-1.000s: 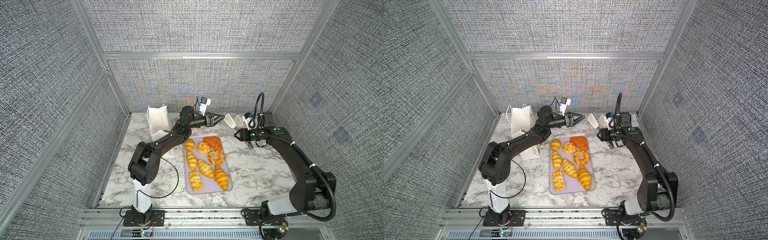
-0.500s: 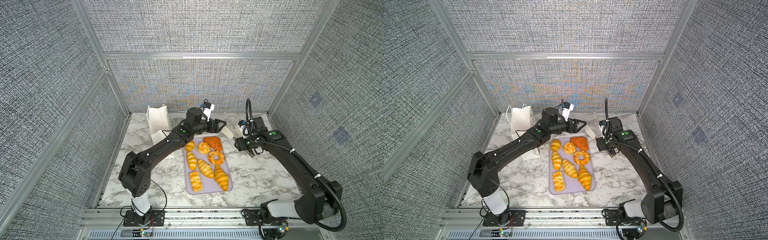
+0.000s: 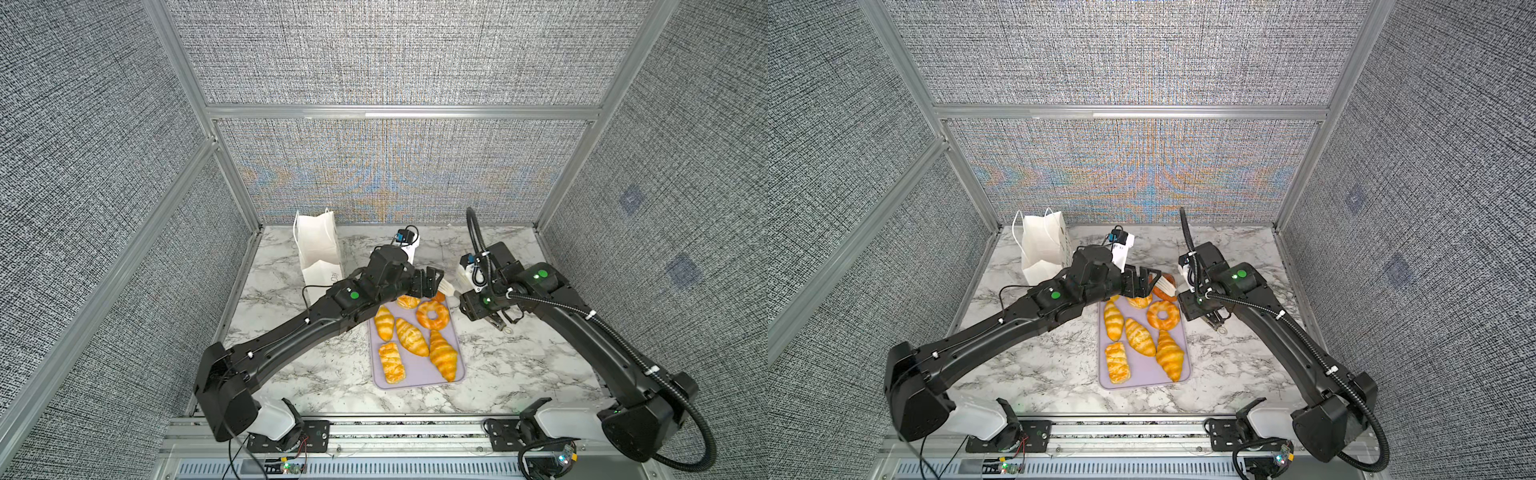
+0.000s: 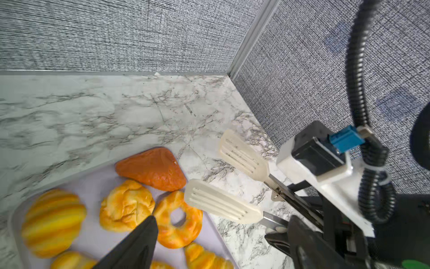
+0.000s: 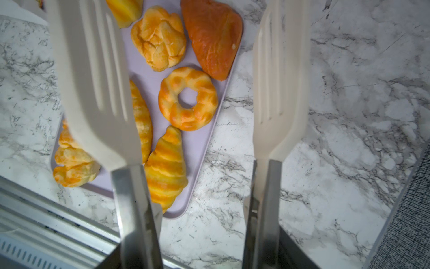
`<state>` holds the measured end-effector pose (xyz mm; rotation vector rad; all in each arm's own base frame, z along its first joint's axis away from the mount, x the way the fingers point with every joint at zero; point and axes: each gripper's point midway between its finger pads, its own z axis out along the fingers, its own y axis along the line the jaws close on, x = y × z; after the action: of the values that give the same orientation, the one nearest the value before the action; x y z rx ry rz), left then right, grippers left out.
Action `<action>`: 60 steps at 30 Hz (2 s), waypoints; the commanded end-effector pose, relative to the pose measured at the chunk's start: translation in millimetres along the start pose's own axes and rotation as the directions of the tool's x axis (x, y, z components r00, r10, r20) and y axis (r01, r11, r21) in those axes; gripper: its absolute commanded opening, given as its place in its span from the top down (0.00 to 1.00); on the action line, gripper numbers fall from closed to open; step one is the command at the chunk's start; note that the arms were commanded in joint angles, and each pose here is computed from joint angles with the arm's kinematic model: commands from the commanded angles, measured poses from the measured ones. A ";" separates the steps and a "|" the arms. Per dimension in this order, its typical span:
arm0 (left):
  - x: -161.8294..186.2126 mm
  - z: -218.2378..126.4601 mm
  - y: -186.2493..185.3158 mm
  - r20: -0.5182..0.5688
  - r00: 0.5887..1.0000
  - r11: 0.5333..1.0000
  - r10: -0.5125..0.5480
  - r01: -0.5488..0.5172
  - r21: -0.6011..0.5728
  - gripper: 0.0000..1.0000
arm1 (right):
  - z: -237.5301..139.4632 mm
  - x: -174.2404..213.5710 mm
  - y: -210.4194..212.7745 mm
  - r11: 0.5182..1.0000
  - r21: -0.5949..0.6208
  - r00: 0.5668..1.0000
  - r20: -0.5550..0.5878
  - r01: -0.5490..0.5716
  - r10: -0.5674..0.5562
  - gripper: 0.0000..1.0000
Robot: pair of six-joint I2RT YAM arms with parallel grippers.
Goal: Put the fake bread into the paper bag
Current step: 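Lower the tongs with the right gripper over the croissants while left moves over tray, then close the tongs on the bun nearest the robot while left gripper reaches toward the bag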
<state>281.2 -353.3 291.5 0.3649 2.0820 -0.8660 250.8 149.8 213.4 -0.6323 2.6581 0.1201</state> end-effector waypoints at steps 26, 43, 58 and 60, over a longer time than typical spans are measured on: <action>131.4 -88.2 81.7 -0.033 0.949 0.884 -0.313 0.279 -0.374 0.10 | -9.8 81.1 92.3 0.997 -0.019 0.958 -0.276 0.076 -0.078 0.34; 200.4 -125.5 141.5 -0.023 0.888 0.780 -0.460 0.391 -0.488 0.10 | 11.4 108.8 160.9 0.983 -0.125 0.875 -0.452 0.131 -0.174 0.34; 222.5 -133.7 154.1 -0.035 0.865 0.753 -0.501 0.416 -0.510 0.11 | 33.5 109.6 182.2 0.974 -0.151 0.822 -0.522 0.171 -0.226 0.39; 223.6 -133.7 154.7 -0.038 0.864 0.750 -0.502 0.414 -0.515 0.11 | 35.0 111.2 182.4 0.972 -0.151 0.813 -0.532 0.181 -0.235 0.40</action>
<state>149.4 -162.1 103.6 -0.3811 2.4996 -0.5582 95.1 275.0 133.4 -1.1035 3.0983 0.0083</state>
